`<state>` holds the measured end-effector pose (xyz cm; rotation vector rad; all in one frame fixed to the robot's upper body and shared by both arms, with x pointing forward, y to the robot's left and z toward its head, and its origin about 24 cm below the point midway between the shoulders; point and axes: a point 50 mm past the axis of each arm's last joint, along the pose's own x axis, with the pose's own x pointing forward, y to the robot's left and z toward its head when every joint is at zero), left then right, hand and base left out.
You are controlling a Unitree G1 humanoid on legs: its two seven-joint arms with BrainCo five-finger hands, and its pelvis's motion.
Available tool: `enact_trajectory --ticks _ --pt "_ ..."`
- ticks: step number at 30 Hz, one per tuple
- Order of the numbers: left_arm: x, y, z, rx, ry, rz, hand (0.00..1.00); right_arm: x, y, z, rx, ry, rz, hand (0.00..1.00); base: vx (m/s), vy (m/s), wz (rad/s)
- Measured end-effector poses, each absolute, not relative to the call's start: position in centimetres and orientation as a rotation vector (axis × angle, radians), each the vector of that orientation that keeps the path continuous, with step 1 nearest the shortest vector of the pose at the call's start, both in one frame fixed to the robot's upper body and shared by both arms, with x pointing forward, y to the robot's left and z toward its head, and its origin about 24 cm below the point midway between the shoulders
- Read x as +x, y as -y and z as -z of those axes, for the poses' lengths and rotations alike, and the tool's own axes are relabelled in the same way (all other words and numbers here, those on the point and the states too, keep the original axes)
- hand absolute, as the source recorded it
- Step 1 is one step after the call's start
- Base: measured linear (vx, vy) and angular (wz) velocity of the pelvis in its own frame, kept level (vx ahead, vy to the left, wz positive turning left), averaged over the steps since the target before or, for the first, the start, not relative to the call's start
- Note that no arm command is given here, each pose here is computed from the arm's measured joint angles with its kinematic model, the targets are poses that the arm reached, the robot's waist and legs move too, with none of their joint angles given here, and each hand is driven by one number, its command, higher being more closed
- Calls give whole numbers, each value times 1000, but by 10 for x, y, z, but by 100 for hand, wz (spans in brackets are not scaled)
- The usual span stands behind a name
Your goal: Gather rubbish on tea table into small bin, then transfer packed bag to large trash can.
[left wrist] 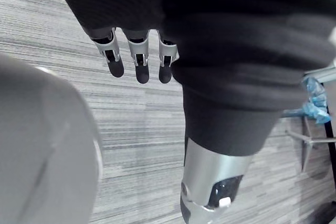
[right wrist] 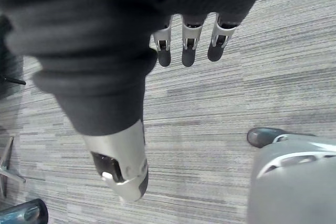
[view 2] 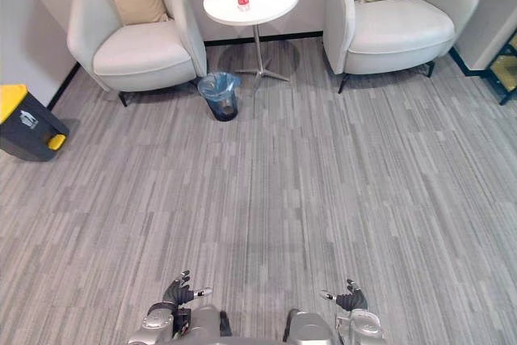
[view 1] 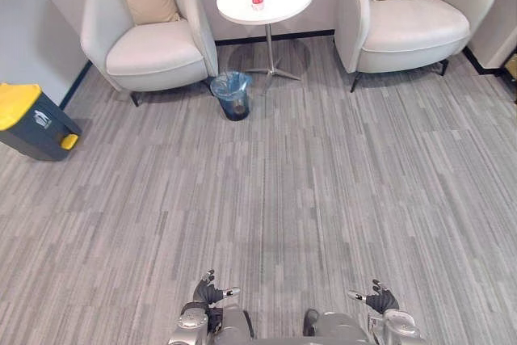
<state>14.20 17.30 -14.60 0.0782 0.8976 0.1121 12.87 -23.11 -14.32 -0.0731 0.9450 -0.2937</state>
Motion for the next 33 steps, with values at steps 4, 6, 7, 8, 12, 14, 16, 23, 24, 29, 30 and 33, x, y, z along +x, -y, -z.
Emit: enact_trajectory --ticks 4,6,7,8,12,14,16,23,24,29,30,33 --pt "149 -171 143 69 -875 -112 0 131 229 143 -64 -942 299 0 335 165 -25" --pt "143 -172 145 66 -885 -119 0 130 229 144 -73 -952 302 0 488 315 -44" --pt "146 -174 144 74 -878 -118 0 129 226 145 -67 -955 299 0 450 216 -22" --pt "150 -177 142 83 -868 -120 0 128 221 146 -55 -961 293 0 369 141 -3" --pt "147 -182 143 97 -883 -122 0 132 218 146 -56 -953 280 0 455 208 -24" --pt "141 -184 145 122 -899 -108 0 130 215 147 -51 -959 261 0 524 145 -18" --pt "141 -184 146 145 -906 -86 0 134 215 145 -55 -944 251 0 514 34 0" --pt "136 -182 148 139 -923 -84 0 148 222 137 -98 -889 239 0 471 -122 21" --pt "132 -182 150 136 -938 -84 0 137 222 142 -111 -923 230 0 546 -206 23" --pt "141 -170 149 100 -928 -75 0 124 232 146 -125 -978 255 0 486 -245 22" --pt "142 -168 148 82 -921 -86 0 121 230 147 -125 -986 248 0 448 -251 28" --pt "138 -166 150 70 -932 -88 0 118 227 148 -101 -991 259 0 295 -146 12"
